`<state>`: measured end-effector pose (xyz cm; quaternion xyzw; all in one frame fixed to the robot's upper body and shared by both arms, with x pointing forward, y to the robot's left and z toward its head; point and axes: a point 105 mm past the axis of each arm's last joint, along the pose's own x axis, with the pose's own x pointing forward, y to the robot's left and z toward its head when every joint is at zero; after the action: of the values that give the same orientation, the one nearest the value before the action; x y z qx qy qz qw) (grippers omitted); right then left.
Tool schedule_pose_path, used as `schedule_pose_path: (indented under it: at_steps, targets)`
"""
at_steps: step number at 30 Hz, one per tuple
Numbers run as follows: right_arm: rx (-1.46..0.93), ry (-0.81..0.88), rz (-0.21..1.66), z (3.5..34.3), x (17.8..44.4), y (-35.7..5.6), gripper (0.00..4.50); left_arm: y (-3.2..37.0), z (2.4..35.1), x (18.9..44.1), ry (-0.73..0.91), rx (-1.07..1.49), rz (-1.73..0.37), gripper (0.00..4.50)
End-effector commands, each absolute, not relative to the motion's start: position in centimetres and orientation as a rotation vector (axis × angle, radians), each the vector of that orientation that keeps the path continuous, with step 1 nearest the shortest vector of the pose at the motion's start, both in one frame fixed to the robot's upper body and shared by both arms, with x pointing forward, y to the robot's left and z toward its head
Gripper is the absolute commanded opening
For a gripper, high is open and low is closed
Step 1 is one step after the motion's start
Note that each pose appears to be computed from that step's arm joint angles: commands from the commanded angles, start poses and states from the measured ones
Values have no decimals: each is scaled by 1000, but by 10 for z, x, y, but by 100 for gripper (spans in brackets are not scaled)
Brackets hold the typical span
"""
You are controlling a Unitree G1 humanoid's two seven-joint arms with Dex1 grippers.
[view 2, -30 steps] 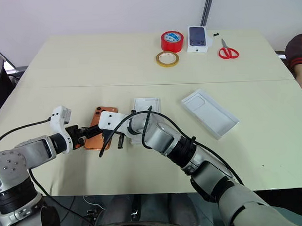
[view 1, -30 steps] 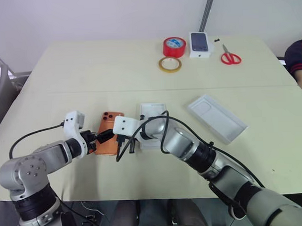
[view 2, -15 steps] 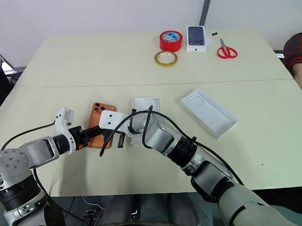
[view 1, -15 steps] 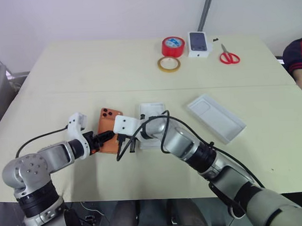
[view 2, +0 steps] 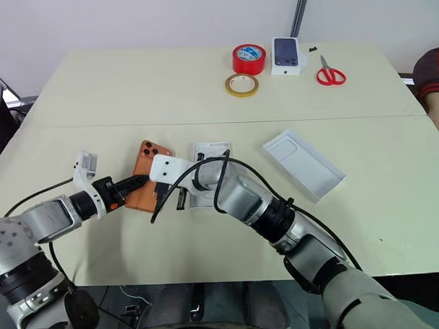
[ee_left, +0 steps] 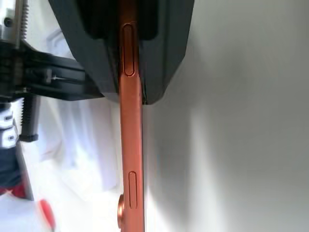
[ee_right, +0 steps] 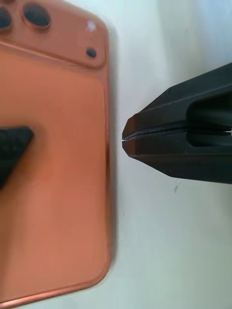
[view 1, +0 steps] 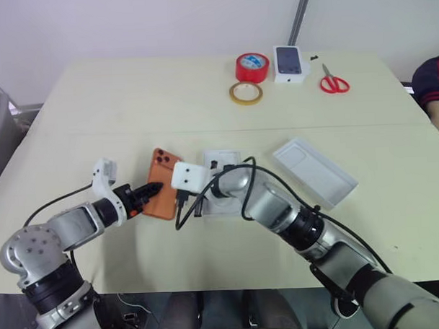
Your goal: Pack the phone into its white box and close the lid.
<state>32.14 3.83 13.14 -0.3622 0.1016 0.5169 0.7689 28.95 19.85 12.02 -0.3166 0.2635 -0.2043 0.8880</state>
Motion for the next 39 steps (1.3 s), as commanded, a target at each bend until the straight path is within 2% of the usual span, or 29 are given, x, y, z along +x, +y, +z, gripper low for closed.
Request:
schedule_pose_path:
  at_steps: [1, 4, 8, 12, 16, 20, 33, 35, 36, 39]
  targets:
    - [-718, 131, 1106, 165, 319, 28, 0, 201, 127, 288, 519, -671, -424, 11]
    - [-683, 120, 1082, 176, 317, 6, 0, 201, 129, 291, 492, -731, -418, 11]
    - [-667, 85, 1073, 188, 307, -32, 0, 192, 153, 304, 392, -806, -468, 11]
    - [-588, 37, 1083, 199, 293, -66, 0, 154, 167, 312, 362, -867, -578, 11]
    - [-568, 98, 1019, 189, 292, -98, 0, 107, 160, 310, 440, -896, -662, 11]
    - [-572, 144, 936, 182, 295, -121, 0, 83, 147, 309, 510, -922, -664, 11]
    - [-540, 176, 856, 177, 293, -148, 0, 66, 133, 307, 571, -955, -633, 11]
    - [-537, 179, 856, 175, 294, -149, 0, 62, 132, 306, 581, -945, -646, 99]
    - [-537, 179, 856, 175, 295, -149, 0, 60, 132, 305, 585, -944, -650, 123]
    - [-535, 177, 858, 175, 297, -148, 0, 57, 132, 305, 592, -941, -657, 274]
